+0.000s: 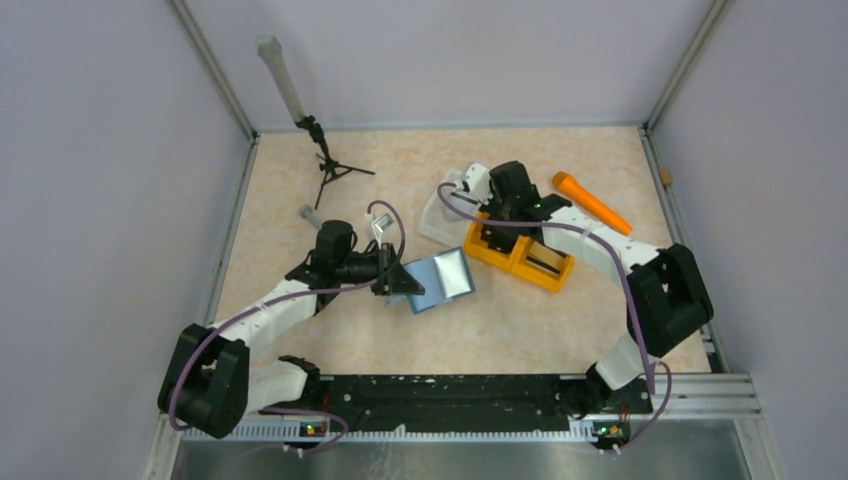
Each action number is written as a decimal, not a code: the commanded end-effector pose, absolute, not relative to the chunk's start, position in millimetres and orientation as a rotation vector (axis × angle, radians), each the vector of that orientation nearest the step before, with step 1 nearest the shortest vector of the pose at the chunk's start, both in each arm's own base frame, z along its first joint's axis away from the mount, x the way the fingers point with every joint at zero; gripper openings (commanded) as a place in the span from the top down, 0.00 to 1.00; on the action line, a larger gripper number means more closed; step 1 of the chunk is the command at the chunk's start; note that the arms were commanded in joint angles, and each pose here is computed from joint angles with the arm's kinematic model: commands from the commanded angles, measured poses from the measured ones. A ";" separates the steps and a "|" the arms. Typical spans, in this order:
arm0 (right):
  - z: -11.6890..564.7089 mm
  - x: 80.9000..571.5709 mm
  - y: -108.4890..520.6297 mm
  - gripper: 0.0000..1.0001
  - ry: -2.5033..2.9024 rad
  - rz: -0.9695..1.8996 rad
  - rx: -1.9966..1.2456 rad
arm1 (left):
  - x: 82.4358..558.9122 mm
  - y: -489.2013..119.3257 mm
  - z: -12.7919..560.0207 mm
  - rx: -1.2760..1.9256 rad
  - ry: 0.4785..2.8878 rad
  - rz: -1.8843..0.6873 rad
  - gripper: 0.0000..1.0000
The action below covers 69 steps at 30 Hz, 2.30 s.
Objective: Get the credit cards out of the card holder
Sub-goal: Place the credit card in the storage box, then close the card holder.
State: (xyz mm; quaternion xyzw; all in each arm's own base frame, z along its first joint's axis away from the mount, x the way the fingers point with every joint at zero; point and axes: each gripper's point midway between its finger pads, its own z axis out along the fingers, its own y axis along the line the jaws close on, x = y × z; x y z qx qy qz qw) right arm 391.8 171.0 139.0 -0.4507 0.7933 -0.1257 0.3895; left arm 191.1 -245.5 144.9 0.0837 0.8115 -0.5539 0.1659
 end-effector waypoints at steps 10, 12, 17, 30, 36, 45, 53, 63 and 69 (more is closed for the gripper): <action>210.9 373.6 209.1 0.43 1.905 -0.023 -0.951 | 193.8 -247.0 162.5 0.301 2.221 -1.604 1.00; 223.8 357.6 217.3 0.44 1.896 0.116 -0.883 | 189.0 -250.3 173.3 0.335 2.161 -1.675 1.00; 208.2 324.7 211.0 0.46 1.956 0.269 -0.717 | 180.0 -254.1 200.2 0.379 2.021 -1.809 1.00; 221.2 232.6 222.3 0.53 1.854 0.860 -0.672 | 157.0 -251.7 250.0 0.491 1.827 -1.926 0.99; 283.1 184.1 255.5 0.54 1.593 1.282 -0.744 | 158.8 -255.5 253.9 0.479 1.823 -1.929 1.00; 282.9 160.8 287.8 0.53 1.598 1.484 -0.786 | 154.9 -260.8 264.4 0.491 1.780 -1.947 1.00; 269.6 153.3 299.9 0.53 1.625 1.549 -0.791 | 154.2 -263.0 270.1 0.501 1.747 -1.965 1.00; 258.5 142.9 317.2 0.76 1.635 1.666 -0.780 | 153.5 -266.2 273.4 0.493 1.715 -2.019 0.98; 261.8 145.5 314.8 1.00 1.637 1.660 -0.725 | 158.4 -265.5 263.0 0.445 1.781 -1.958 0.59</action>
